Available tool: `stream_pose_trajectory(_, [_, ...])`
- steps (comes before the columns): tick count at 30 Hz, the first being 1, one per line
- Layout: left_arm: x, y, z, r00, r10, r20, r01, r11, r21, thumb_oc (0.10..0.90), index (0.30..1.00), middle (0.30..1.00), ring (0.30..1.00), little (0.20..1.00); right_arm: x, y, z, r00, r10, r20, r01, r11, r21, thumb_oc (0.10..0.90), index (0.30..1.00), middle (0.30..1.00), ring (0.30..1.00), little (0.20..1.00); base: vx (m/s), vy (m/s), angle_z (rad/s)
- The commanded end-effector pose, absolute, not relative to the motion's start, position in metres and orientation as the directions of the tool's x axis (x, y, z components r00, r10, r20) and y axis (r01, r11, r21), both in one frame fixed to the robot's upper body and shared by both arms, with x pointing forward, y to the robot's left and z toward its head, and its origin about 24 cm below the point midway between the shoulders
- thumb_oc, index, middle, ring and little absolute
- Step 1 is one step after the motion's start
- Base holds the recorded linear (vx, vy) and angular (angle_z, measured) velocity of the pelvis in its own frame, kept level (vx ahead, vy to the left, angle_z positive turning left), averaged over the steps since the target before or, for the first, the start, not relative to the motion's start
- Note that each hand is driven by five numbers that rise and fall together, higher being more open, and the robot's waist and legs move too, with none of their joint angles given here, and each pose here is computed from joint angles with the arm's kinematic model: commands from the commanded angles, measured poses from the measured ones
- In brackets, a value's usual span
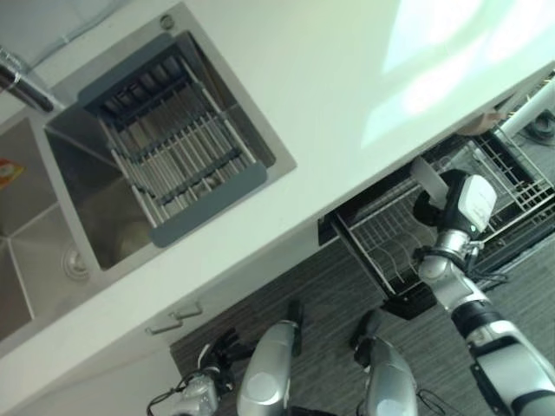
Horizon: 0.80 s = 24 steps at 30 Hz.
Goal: Place the dishes in the dishwasher.
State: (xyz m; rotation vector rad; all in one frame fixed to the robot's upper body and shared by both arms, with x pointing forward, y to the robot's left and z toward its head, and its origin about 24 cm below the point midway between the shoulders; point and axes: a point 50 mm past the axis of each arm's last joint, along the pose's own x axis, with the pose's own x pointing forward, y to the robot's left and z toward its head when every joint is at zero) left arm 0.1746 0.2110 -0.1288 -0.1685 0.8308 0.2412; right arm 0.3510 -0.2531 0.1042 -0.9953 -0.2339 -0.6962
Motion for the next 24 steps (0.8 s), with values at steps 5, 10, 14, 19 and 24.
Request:
stream_pose_trajectory(5, [0.169, 0.224, -0.123, 0.698, 0.178, -0.694, -0.265, 0.964, -0.02, 0.8, 0.9, 0.9, 0.9, 0.9, 0.36, -0.266, 0.185, 0.525, -0.211, 0.825, 0.846, 0.017, -0.533, 0.4, 0.3, 0.3, 0.3, 0.3, -0.03, -0.005, 0.12])
stream_pose_trajectory(10, [0.174, 0.225, -0.12, 0.727, 0.163, -0.667, -0.243, 0.97, -0.028, 0.8, 0.9, 0.9, 0.9, 0.9, 0.359, -0.27, 0.179, 0.515, -0.174, 0.839, 0.846, -0.052, -0.53, 0.4, 0.3, 0.3, 0.3, 0.3, -0.03, -0.004, 0.09])
stream_pose_trajectory(14, [0.178, 0.22, -0.116, 0.758, 0.144, -0.636, -0.219, 0.975, -0.04, 0.8, 0.9, 0.9, 0.9, 0.9, 0.361, -0.275, 0.168, 0.567, -0.272, 0.778, 0.814, 0.041, -0.579, 0.8, 0.9, 0.9, 0.9, 0.9, -0.01, 0.008, 0.06])
stream_pose_trajectory(19, [0.181, 0.217, -0.112, 0.769, 0.135, -0.625, -0.213, 0.976, -0.052, 0.8, 0.9, 0.9, 0.9, 0.9, 0.378, -0.259, 0.131, 0.894, -0.298, 0.336, 0.445, 0.496, -0.746, 0.8, 0.9, 0.9, 0.9, 0.9, 0.0, 0.006, 0.01])
stream_pose_trajectory(24, [0.19, 0.235, -0.099, 0.786, 0.137, -0.602, -0.199, 0.979, -0.036, 0.8, 0.9, 0.9, 0.9, 0.9, 0.376, -0.236, 0.085, 0.983, 0.057, -0.177, -0.152, 0.794, -0.588, 0.8, 0.9, 0.9, 0.9, 0.9, 0.03, -0.047, -0.02])
